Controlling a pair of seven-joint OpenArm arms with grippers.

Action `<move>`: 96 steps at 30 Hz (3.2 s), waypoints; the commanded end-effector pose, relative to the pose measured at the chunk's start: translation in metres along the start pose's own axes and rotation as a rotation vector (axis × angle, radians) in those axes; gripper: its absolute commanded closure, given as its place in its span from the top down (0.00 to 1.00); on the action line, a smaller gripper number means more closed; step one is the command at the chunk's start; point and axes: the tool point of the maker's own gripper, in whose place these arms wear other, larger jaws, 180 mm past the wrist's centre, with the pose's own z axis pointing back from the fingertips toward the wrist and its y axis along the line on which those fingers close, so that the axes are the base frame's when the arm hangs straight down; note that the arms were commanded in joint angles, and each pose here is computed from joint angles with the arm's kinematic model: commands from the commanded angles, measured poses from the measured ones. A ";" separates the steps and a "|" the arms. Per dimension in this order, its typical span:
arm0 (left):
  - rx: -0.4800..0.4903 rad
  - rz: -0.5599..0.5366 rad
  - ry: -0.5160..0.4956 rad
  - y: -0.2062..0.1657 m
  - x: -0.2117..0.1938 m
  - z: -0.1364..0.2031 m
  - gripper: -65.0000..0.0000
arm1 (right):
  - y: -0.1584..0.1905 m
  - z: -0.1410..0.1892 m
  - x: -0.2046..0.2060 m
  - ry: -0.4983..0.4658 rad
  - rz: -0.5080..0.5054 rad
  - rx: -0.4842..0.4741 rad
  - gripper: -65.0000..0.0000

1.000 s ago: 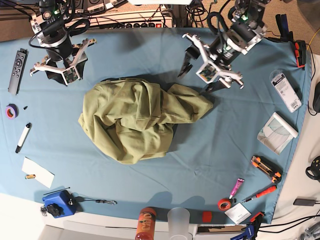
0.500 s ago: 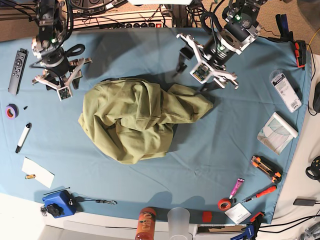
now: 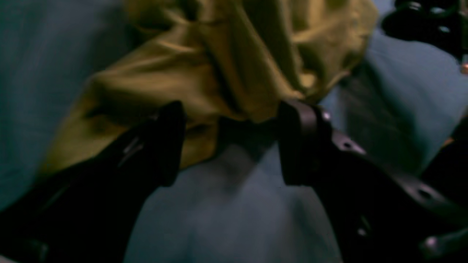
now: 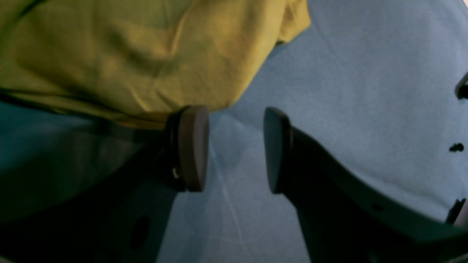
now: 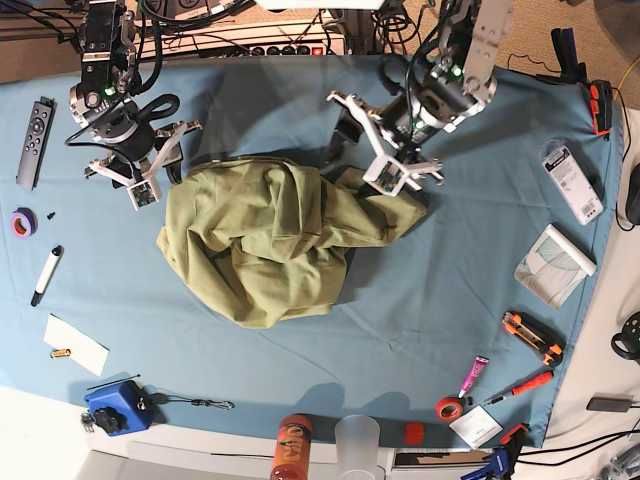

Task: Layout the t-shirt on the table in an organized manner, then fold the t-shirt properly
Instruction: 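Move both grippers down toward the crumpled olive-green t-shirt, then grasp the t-shirt fabric with the left gripper and lift it, then grasp a t-shirt edge with the right gripper beside the pile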

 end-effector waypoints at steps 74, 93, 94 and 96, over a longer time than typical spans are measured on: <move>-0.032 -0.337 -0.156 -0.136 0.124 -0.077 0.55 | -0.113 0.045 -0.020 0.046 -0.126 -0.323 0.38; 0.381 -0.163 -0.040 0.050 0.105 -0.046 0.55 | -0.027 0.042 0.035 -0.225 -0.136 0.182 0.38; 0.402 -0.163 -0.035 0.059 0.103 -0.042 0.55 | -0.028 0.042 0.038 -0.235 -0.139 0.183 0.38; 0.444 -0.163 -0.024 0.077 0.100 -0.034 0.55 | -0.030 0.043 0.046 -0.260 -0.141 0.183 0.38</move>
